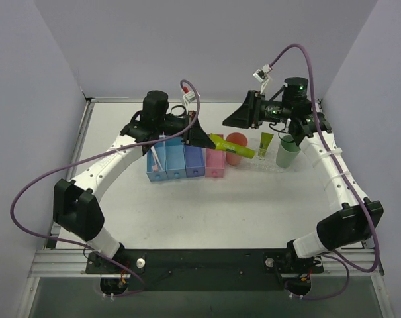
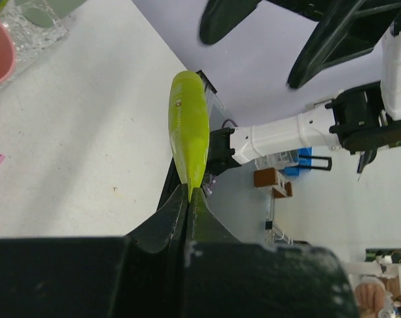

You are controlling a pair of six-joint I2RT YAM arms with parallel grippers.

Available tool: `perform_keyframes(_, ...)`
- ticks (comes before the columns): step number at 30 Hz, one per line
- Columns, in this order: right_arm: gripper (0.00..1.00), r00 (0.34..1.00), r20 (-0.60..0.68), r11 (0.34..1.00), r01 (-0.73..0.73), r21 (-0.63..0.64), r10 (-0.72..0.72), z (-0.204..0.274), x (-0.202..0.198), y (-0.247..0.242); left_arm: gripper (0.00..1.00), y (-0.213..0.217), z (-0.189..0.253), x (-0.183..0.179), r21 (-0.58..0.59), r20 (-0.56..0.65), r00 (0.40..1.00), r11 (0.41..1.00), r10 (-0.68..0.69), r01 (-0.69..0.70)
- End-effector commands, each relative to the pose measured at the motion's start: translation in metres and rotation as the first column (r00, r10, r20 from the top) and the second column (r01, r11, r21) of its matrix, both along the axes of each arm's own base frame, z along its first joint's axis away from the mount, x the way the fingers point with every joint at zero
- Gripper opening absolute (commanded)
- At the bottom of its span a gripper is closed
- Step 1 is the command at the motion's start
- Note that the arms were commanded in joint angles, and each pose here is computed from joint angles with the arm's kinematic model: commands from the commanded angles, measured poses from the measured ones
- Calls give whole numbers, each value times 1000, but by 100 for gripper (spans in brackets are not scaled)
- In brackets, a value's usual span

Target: Prepare toiletry sets of a toothbrush and toothpaste on the tray

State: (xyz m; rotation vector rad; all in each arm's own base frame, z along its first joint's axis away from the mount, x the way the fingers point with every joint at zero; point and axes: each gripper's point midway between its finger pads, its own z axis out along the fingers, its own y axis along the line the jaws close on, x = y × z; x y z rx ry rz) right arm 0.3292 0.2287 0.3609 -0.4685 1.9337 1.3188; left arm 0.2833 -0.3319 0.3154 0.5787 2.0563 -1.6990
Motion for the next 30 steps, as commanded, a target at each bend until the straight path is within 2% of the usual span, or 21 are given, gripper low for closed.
perform_keyframes(1, 39, 990, 23, 990, -139, 16, 139, 10, -17, 25, 0, -7, 22, -20, -2, 119, 986, 993, -115, 116)
perform_keyframes(5, 37, 978, -2, 978, -208, 36, 208, 10, -27, 37, 0, -9, 27, -20, -29, 132, 984, 991, -124, 129)
perform_keyframes(17, 28, 959, -81, 961, -269, 60, 273, -5, -46, 45, 0, -12, 35, -18, -58, 157, 980, 989, -124, 134)
perform_keyframes(30, 29, 955, -100, 960, -274, 55, 278, -14, -44, 47, 0, -11, 43, -16, -81, 174, 977, 987, -123, 139)
